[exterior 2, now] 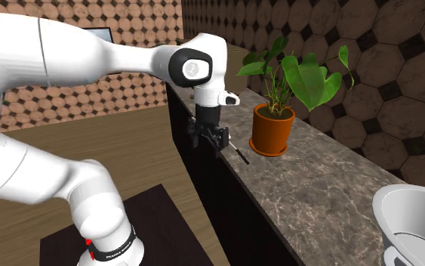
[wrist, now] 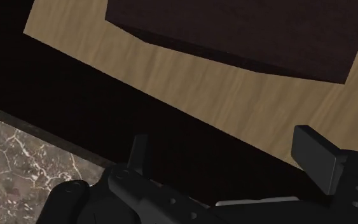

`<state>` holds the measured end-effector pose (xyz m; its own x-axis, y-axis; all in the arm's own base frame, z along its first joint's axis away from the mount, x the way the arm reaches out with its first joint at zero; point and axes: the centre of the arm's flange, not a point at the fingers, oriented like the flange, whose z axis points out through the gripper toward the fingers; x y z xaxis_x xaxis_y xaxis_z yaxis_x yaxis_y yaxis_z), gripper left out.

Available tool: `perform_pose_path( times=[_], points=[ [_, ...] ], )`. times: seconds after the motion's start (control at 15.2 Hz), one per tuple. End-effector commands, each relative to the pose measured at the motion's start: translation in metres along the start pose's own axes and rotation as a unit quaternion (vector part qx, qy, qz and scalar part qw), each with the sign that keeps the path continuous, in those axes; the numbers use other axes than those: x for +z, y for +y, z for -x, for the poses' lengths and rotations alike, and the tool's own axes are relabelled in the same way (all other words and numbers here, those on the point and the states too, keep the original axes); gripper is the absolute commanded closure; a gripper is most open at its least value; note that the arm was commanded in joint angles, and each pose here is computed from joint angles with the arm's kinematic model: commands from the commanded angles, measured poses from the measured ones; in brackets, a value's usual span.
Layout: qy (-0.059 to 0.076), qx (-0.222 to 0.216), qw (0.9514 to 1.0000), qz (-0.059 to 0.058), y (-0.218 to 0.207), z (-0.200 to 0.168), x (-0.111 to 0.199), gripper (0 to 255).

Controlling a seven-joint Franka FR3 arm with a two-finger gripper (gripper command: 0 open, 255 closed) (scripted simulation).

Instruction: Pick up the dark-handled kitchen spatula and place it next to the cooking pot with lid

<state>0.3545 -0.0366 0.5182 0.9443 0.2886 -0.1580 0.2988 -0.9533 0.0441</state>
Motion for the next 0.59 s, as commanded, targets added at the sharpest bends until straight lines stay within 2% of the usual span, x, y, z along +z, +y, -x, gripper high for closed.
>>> perform_pose_path(
  times=[0.0, 0.26, 0.53],
  points=[
    [0.005, -0.039, 0.9992, 0.003, 0.005, -0.024, 0.007, 0],
    [0.012, -0.115, 0.9932, 0.009, 0.009, -0.072, 0.022, 0],
    [0.02, -0.19, 0.9815, 0.015, 0.006, -0.12, 0.035, 0]
  ],
)
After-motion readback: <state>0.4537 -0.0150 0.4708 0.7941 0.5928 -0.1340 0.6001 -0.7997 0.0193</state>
